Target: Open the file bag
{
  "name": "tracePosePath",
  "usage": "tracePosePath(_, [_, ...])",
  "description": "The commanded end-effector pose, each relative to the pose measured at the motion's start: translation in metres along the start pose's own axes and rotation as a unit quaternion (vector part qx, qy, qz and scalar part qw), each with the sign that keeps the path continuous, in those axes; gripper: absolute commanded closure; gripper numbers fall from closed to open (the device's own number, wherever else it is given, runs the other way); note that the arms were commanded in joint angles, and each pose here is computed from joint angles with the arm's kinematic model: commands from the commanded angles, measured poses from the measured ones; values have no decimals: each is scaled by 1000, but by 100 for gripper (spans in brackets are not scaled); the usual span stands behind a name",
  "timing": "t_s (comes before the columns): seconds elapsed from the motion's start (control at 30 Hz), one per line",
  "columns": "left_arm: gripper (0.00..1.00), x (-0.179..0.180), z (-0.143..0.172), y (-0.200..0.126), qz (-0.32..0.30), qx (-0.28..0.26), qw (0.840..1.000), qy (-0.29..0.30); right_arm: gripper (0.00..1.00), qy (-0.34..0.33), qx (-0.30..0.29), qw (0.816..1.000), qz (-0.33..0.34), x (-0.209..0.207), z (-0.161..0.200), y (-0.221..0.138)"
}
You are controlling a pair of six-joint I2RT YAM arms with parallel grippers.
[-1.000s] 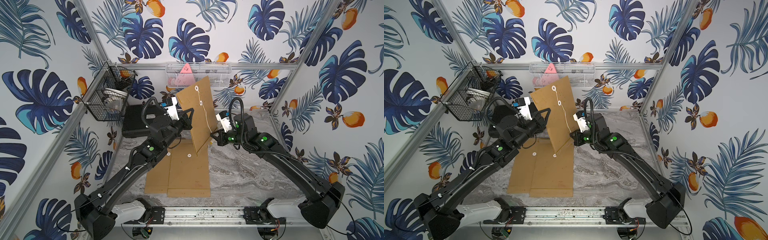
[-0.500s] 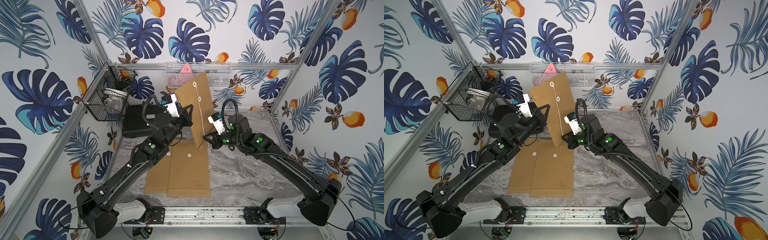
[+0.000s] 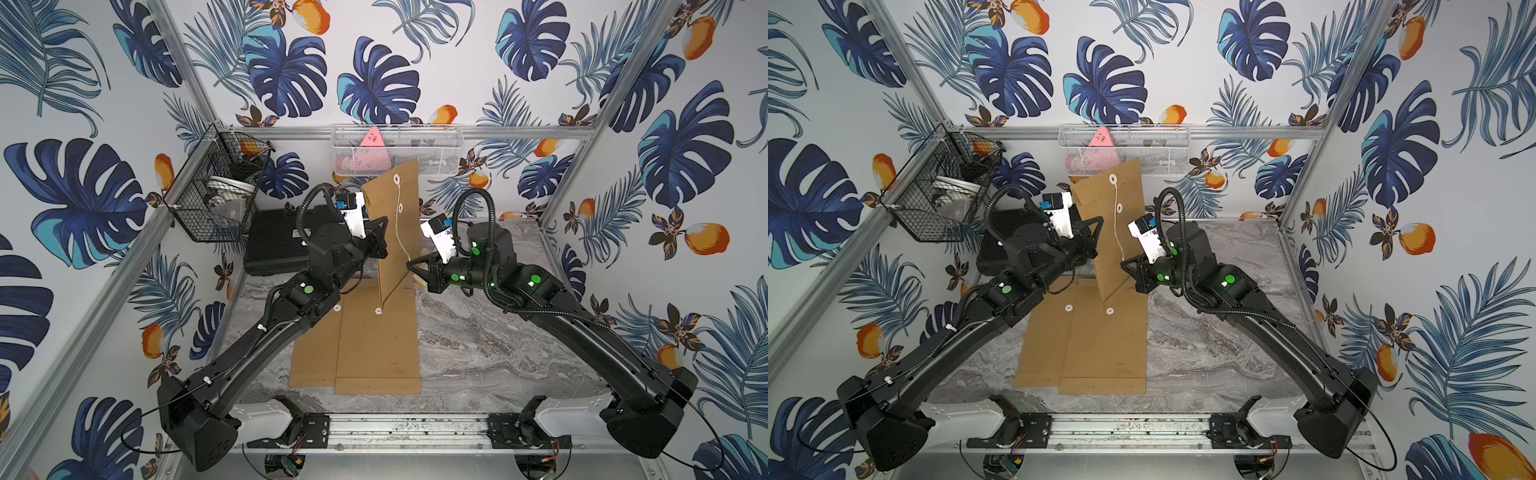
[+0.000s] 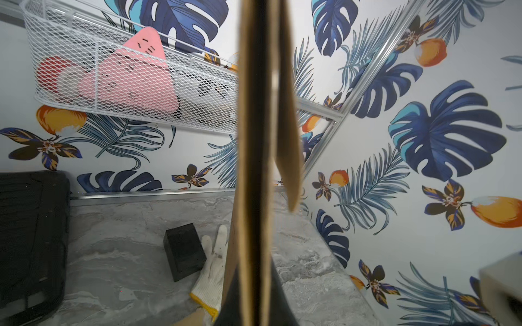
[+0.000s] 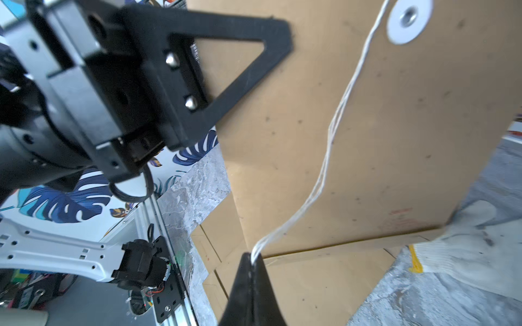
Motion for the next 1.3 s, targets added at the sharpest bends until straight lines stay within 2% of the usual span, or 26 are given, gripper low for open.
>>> tracePosePath(0.0, [100,-7,-5,-6,21,6,998,66,100,-14,-7,998,61,-6,-5,-14])
tracePosePath(0.23, [100,-6,2,-8,11,69,986,151,100,-27,-28,989,145,-14,-14,-43])
tracePosePath(0.37, [100,-4,9,-12,12,104,977,187,100,-34,-27,986,164,-16,-15,-48])
tracePosePath(0.63, [100,-1,14,-13,-5,178,958,224,100,-34,-31,981,188,-18,-26,-53])
tracePosePath(0.83, [100,-1,18,-21,2,211,947,241,100,-41,-34,973,223,-25,-46,-66])
tracePosePath(1.07, [100,-5,23,-30,38,239,935,260,100,-37,-59,970,232,-39,-68,-83])
tracePosePath(1.27, [100,-14,26,-32,85,259,926,260,100,-11,-104,967,233,-62,-88,-107])
Point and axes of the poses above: each gripper's point midway between its finger pads, its own y axis out along the fingers, its own x axis along the line the jaws close on, z = x × y, the point moved 8 cm from there along -y, back along the fingers, and after that the axes turned 7 degrees about -y, right-handed, at the moved point
